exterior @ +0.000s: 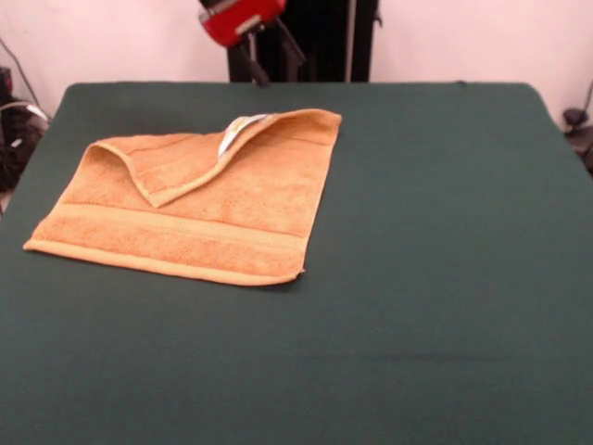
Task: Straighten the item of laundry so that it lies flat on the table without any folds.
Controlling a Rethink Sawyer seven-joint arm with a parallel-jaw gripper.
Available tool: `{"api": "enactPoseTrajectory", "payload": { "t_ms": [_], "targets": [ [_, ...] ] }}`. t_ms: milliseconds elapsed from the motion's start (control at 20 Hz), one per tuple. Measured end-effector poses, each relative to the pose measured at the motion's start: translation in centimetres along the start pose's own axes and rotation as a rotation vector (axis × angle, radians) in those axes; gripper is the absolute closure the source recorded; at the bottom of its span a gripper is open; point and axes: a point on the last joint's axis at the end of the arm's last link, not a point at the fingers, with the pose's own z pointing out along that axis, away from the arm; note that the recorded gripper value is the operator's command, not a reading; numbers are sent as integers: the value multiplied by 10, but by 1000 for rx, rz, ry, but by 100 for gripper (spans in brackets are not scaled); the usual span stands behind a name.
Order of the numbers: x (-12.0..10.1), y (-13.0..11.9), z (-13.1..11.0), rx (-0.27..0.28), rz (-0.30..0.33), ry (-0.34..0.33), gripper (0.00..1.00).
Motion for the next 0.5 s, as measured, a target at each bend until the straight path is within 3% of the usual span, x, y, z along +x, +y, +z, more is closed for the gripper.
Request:
{"api": "enactPoseTrajectory", "payload": {
  "t_ms": [300, 500],
  "targets": [
    [-75, 15, 27, 65, -94, -47, 0],
    [-118, 15, 35, 90, -115, -100, 0]
  ]
}}
